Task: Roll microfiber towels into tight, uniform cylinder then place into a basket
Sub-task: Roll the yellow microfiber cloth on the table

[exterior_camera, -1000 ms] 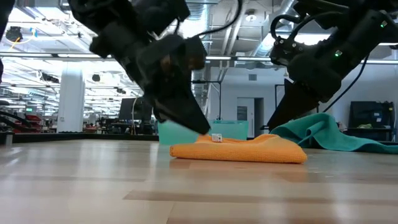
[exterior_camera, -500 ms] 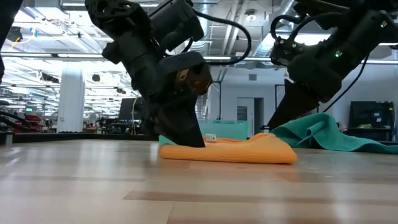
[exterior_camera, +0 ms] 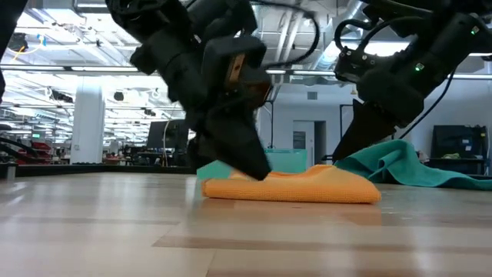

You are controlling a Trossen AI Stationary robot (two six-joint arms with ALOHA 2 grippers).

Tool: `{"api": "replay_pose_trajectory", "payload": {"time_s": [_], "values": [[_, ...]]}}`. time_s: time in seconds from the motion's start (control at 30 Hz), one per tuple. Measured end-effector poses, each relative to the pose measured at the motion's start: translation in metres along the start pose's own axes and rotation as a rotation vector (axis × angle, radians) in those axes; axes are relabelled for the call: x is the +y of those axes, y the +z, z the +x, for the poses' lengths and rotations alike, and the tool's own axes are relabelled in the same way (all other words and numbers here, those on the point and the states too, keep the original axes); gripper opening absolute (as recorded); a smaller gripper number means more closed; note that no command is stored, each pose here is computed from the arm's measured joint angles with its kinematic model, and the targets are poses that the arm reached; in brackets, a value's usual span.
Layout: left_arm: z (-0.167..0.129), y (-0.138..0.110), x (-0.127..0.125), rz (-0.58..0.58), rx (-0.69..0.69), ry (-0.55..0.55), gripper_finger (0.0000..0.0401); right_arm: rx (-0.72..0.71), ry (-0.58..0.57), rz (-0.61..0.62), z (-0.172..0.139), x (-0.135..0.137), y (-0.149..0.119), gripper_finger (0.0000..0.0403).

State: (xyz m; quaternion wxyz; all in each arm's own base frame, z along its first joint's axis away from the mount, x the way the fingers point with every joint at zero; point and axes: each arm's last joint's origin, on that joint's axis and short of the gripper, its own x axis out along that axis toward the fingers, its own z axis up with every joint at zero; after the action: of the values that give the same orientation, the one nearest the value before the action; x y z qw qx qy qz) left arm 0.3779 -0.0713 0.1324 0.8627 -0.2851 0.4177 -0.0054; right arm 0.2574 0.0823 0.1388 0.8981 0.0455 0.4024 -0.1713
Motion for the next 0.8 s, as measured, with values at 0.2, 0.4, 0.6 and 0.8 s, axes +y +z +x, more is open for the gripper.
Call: {"api": "replay_pose_trajectory", "payload": {"time_s": [0.2,0.4,0.6,0.8], "values": [[-0.007,0.014,-0.013,0.141,0.018,0.046,0.0052,0.032,0.063,-0.026,-0.001,0.004,-0.002,0.0116],[-0.025,0.015,-0.031,0.203,0.043,0.384,0.0052,-0.043,0.157,-0.099,0.006,0.027,-0.007,0.0116],[-0.033,-0.002,-0.054,0.41,0.104,0.516,0.0052,-0.003,0.148,-0.187,0.031,0.038,-0.019,0.0116],[-0.028,-0.014,-0.068,0.59,0.131,0.466,0.0052,0.071,0.097,-0.207,0.037,0.039,-0.009,0.0116]]}}
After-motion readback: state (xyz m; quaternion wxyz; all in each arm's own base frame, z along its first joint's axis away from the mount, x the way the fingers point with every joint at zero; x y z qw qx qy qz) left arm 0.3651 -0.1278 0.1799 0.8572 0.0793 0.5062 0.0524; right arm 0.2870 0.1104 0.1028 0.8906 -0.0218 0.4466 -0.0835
